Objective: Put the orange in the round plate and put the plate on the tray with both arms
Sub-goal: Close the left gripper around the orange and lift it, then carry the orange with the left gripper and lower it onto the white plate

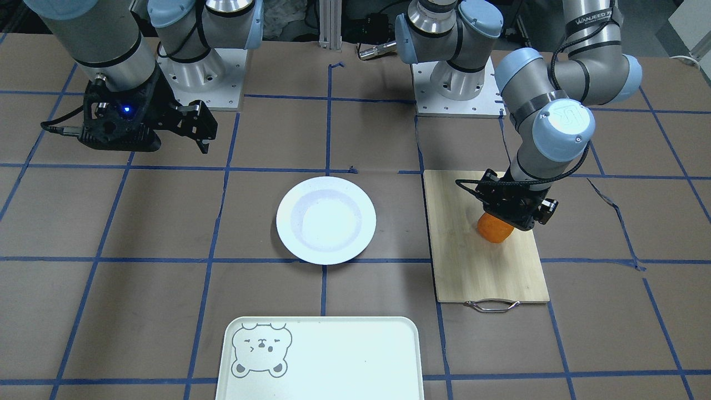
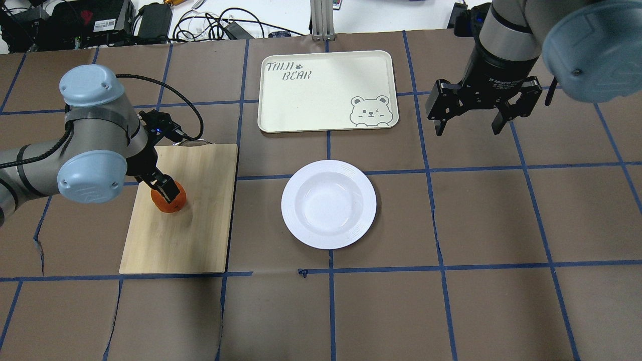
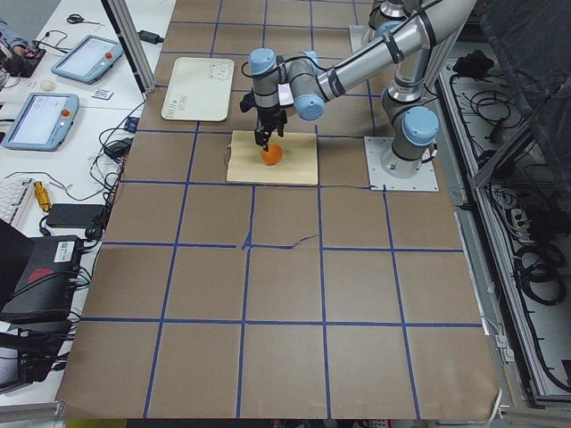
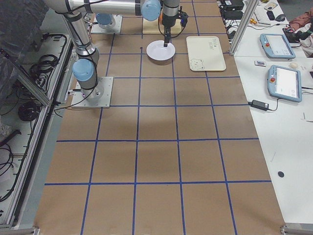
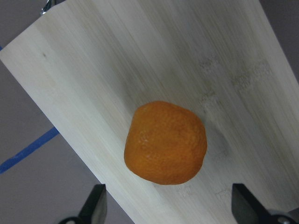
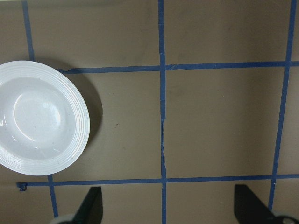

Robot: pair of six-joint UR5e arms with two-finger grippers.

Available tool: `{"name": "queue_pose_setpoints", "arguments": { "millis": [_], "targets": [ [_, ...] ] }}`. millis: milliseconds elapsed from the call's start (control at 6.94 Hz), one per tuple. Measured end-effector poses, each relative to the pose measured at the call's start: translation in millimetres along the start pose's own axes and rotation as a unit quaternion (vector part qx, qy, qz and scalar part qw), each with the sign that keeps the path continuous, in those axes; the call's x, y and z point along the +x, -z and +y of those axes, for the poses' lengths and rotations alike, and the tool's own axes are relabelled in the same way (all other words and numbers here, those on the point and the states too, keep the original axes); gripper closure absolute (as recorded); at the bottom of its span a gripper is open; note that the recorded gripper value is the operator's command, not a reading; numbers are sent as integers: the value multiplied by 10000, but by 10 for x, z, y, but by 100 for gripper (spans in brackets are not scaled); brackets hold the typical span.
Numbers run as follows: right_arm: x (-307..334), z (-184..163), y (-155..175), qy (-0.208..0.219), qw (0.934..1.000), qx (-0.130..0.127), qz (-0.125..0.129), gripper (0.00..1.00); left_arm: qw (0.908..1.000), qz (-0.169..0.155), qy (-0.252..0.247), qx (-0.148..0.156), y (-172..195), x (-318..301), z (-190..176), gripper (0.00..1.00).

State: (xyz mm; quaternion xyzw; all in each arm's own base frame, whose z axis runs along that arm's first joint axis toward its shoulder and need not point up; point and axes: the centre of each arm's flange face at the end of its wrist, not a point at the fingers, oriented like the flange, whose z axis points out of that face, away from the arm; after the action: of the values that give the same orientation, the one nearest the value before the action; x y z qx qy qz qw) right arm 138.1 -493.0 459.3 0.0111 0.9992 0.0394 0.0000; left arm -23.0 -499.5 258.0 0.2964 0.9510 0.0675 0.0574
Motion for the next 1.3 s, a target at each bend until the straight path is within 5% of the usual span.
{"name": "queue_pose_setpoints", "arguments": {
  "millis": [576,1008,1296],
  "targets": [
    [1,-2,-5,5,10000,-4,0,0,9999,-29,-93,42,-314,-40,-125,24],
    [-1,-2,-6,9,10000,2,-2,0,9996,52,-272,-35,-444,-49,-165,97],
    [1,-4,-7,7,10000,7,-2,0,9997,-5,-209,102,-335,-72,-206,100]
  ]
}}
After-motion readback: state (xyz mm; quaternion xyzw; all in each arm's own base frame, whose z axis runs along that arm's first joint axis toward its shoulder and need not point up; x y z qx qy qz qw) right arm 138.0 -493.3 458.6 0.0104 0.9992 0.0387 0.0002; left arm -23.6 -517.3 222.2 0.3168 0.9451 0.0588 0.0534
